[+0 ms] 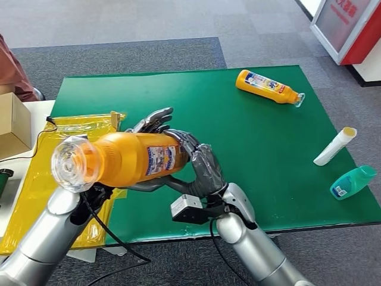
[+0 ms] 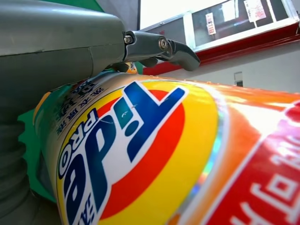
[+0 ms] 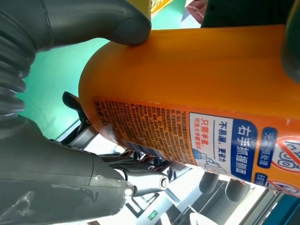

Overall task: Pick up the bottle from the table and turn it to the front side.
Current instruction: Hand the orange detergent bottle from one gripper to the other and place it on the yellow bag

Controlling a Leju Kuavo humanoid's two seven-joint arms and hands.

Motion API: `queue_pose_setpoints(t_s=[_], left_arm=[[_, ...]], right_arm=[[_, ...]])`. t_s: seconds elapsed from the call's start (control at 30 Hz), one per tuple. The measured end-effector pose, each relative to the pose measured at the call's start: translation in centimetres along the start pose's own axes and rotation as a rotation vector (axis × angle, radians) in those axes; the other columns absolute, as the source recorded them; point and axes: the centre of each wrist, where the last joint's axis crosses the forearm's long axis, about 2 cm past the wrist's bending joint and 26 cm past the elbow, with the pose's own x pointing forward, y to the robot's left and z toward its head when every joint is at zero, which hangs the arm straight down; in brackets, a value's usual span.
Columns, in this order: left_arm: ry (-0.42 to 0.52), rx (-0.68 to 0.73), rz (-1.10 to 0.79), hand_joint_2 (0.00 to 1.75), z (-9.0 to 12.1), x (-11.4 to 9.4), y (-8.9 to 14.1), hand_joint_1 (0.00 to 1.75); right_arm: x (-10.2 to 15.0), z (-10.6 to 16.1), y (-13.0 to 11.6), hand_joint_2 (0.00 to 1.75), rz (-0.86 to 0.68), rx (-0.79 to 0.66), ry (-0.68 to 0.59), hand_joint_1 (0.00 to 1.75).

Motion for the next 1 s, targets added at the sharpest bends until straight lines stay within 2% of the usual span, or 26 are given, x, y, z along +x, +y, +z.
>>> queue_pose_setpoints(t_s=[0.03, 0.07, 0.53, 0.57, 0.67, 0.7, 0.87, 1.0], left_arm=[[0.002, 0.0, -0.001, 1.75, 0.0, 0.0, 0.0, 1.47], [0.003, 0.0, -0.002, 1.75, 0.0, 0.0, 0.1, 1.75], [0.027, 0.044, -0.005, 1.75, 0.9, -0.3, 0.8, 1.75], [0.028, 0.049, -0.005, 1.75, 0.9, -0.3, 0.8, 1.75], [0.029, 0.059, -0.006, 1.75, 1.1, -0.4, 0.9, 1.75], [0.028, 0.06, -0.009, 1.75, 1.1, -0.4, 0.9, 1.75], [-0.028, 0.058, -0.083, 1.75, 0.0, 0.2, -0.2, 1.75], [-0.053, 0.107, -0.197, 1.75, -0.7, 0.8, -0.9, 1.75]], right_arm=[[-0.1, -0.1, 0.0, 1.75, 0.0, 0.002, 0.002, 1.75], [-0.2, -0.1, 0.1, 1.75, 0.0, 0.005, 0.005, 1.75], [-1.6, -0.4, 1.2, 1.75, -0.014, 0.041, 0.062, 1.74], [-1.7, -0.4, 1.3, 1.75, -0.015, 0.043, 0.067, 1.68], [-2.0, -0.5, 1.5, 1.75, -0.02, 0.048, 0.081, 0.38], [-2.1, -0.4, 1.6, 1.75, -0.025, 0.053, 0.094, 0.0], [-4.3, 1.5, 2.2, 1.75, -0.166, 0.127, 0.316, 0.0], [-5.7, 3.2, 2.3, 1.75, -0.273, 0.094, 0.414, 0.0]])
